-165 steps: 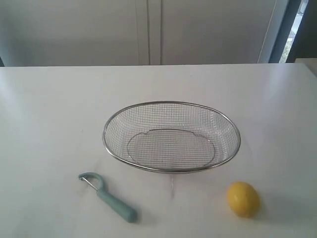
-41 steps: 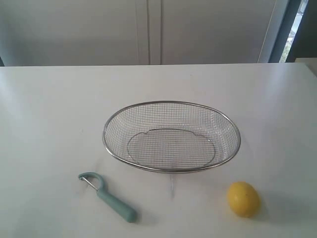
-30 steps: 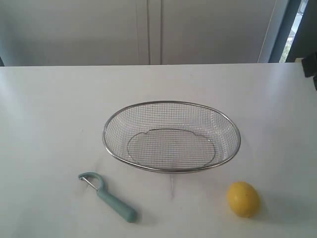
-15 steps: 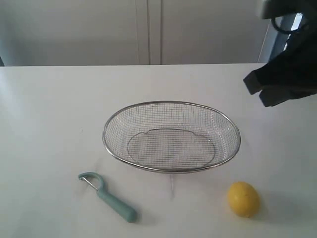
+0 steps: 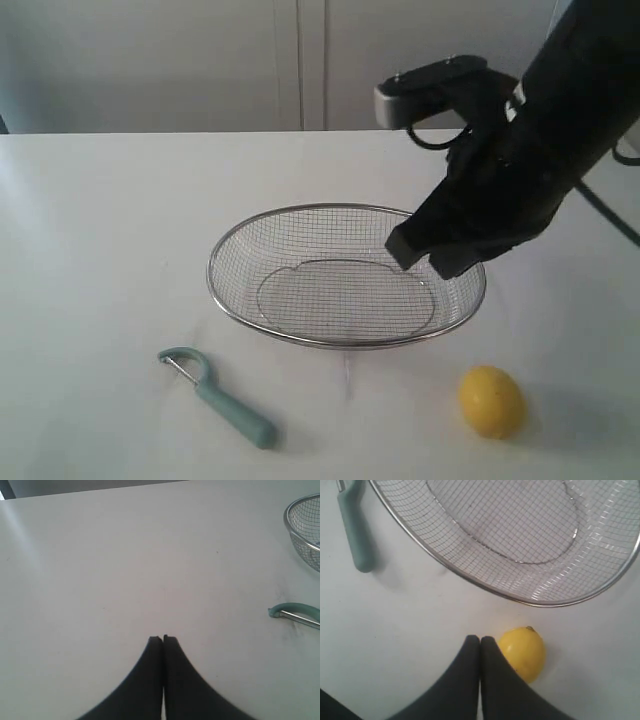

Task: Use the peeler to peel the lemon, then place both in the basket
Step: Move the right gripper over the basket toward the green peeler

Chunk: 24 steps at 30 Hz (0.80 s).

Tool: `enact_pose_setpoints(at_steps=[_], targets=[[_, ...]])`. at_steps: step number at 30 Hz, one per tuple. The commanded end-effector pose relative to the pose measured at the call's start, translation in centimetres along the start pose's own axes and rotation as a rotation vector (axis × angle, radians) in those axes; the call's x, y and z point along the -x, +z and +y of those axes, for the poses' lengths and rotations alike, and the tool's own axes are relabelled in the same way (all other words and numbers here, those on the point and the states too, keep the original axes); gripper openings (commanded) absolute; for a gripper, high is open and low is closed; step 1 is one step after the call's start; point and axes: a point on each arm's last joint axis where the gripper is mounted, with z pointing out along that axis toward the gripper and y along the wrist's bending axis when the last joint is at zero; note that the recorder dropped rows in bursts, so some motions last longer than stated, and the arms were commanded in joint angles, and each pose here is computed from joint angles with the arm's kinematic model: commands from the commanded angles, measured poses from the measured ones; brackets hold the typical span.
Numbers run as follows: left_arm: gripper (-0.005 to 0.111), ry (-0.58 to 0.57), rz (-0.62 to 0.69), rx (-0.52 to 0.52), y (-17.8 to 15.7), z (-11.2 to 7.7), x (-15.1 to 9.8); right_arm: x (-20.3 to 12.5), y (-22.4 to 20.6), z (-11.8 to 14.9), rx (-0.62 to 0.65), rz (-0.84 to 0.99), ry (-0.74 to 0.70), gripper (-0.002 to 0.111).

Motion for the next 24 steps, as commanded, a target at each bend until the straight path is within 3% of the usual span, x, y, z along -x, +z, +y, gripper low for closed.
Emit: enact_pose_setpoints(at_steps=[1, 24], targets=[[0.0, -0.009, 0.0, -0.001, 0.0, 0.0, -0.1, 0.5, 1.0, 1.3, 0.011, 0.033, -0.061, 0.0], [0.0, -0.009, 0.0, -0.001, 0.0, 0.0, -0.1, 4.0, 5.6, 8.4, 0.077, 0.091, -0.263, 0.0]])
